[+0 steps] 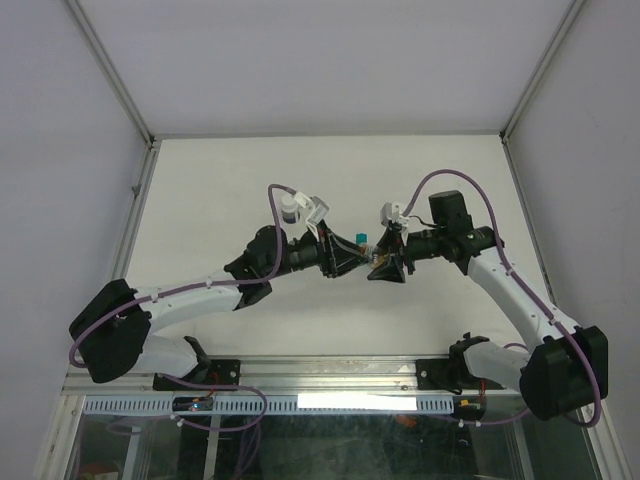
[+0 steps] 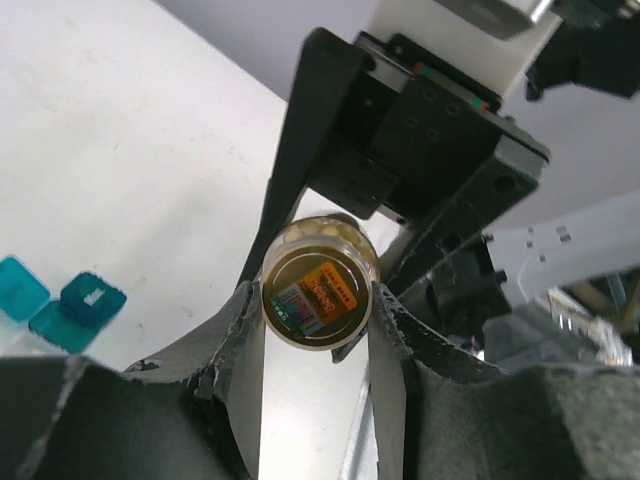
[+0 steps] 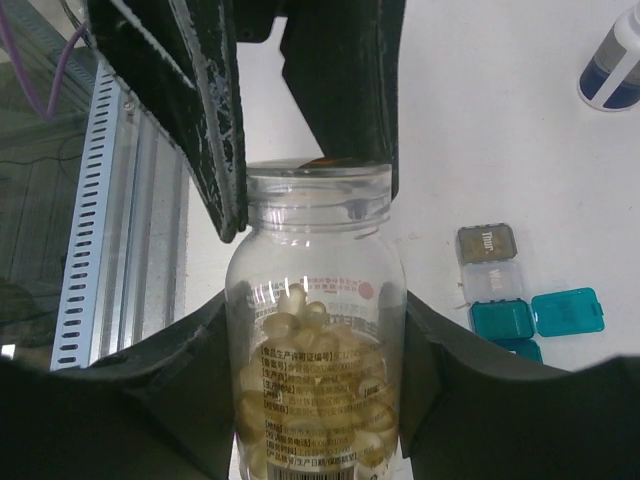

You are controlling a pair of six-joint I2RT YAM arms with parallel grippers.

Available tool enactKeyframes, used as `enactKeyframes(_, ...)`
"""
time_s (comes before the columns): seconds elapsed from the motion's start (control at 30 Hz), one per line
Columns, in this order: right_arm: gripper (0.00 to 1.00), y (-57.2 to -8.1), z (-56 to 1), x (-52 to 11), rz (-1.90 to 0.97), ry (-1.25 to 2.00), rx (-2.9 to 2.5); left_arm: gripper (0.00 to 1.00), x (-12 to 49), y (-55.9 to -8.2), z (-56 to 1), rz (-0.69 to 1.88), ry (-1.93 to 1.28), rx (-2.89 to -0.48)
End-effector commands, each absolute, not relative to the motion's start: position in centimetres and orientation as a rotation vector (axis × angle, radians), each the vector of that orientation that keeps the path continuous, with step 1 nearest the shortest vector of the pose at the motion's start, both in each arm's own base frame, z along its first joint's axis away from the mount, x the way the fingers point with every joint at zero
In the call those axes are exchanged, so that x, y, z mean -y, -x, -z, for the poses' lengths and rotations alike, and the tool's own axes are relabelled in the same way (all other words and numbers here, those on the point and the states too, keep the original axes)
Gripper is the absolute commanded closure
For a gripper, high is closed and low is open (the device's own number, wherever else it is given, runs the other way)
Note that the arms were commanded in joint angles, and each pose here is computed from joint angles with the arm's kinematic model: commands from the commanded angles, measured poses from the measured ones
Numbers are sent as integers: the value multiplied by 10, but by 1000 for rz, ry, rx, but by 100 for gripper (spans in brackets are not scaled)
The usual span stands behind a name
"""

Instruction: Sort the pills into containers

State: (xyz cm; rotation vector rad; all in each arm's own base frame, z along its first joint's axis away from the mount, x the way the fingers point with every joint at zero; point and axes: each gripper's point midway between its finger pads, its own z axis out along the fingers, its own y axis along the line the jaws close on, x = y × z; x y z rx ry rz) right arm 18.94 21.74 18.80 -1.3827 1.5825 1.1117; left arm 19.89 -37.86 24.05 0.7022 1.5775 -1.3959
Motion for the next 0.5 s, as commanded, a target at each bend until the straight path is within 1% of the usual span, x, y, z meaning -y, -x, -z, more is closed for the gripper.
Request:
enactKeyframes(0.0, 100, -207, -202, -220, -1038, 1389, -1530, 100, 372, -217, -267, 1368, -199, -1632)
enactKeyframes(0.17, 100, -209, -200, -220, -1030, 1385, -1540, 100, 373, -224, -263, 1369, -27, -1651)
enactKeyframes(0.3, 100, -207, -202, -220, -1047, 1381, -1534, 100, 375, -213, -274, 1475, -11, -1597)
enactKeyframes(0.33, 100, -206, -203, -220, -1053, 1380, -1530, 80, 373, -210, -278, 1499, -11, -1575)
enactKeyframes(0.4, 100, -205, -206, -219, -1059, 1377, -1519, 47, 367, -201, -286, 1532, -44, -1518)
enactKeyframes(0.43, 100, -204, -208, -218, -1064, 1379, -1511, 31, 362, -196, -290, 1546, -57, -1486)
enactKeyframes(0.47, 100, -203, -209, -218, -1069, 1382, -1500, 17, 357, -191, -295, 1559, -73, -1453)
